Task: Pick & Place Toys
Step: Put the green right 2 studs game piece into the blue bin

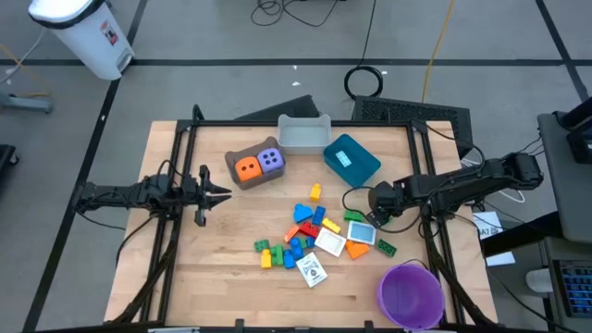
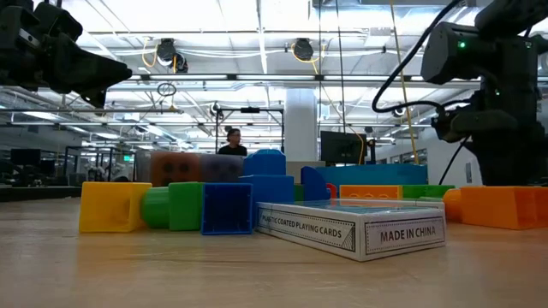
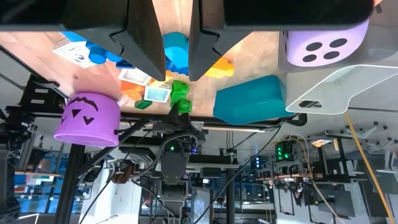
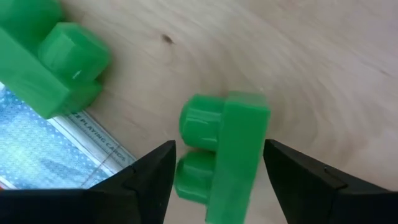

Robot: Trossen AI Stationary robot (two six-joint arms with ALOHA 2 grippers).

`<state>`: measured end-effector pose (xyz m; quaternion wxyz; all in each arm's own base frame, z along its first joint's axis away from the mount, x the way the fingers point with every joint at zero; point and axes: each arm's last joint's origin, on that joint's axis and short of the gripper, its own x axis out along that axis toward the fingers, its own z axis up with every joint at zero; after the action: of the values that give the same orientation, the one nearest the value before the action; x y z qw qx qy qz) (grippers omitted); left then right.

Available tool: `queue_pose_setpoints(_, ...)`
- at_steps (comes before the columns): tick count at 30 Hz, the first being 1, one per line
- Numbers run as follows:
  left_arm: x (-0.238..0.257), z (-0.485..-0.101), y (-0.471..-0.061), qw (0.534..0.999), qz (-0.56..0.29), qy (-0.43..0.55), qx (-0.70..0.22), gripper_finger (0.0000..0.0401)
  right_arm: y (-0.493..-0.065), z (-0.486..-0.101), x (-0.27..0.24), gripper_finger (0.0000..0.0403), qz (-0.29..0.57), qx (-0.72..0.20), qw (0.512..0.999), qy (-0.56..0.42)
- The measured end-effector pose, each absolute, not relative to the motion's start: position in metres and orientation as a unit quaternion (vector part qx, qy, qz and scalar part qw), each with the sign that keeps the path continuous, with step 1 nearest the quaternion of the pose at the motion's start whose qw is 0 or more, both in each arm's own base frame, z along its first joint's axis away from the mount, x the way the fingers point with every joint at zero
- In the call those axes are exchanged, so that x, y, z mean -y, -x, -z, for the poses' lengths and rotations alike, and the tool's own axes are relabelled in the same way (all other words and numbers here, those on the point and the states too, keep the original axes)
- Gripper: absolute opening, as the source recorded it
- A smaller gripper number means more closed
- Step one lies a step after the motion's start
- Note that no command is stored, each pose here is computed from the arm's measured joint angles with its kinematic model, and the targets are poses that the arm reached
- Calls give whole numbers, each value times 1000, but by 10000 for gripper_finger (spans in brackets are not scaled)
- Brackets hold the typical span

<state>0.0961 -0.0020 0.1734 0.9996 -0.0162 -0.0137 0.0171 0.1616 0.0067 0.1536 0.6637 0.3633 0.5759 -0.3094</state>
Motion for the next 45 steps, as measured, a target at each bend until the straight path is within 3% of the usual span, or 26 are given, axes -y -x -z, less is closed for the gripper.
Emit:
queue_pose_setpoints(12,2,-173,-96,1000,-17,16,14,76,-161,-153,-7,164,304,-580,667,-356)
queue_pose_setpoints(20,2,-173,-96,1000,-17,16,14,76,-160,-158,-7,165,295,-574,676,-355)
queue_pose_setpoints(34,2,-173,-96,1000,-17,16,14,76,-160,-198,-4,160,255,-488,757,-352)
queue_pose_setpoints(45,2,-173,-96,1000,-17,16,14,76,-178,-219,19,161,235,-349,854,-307)
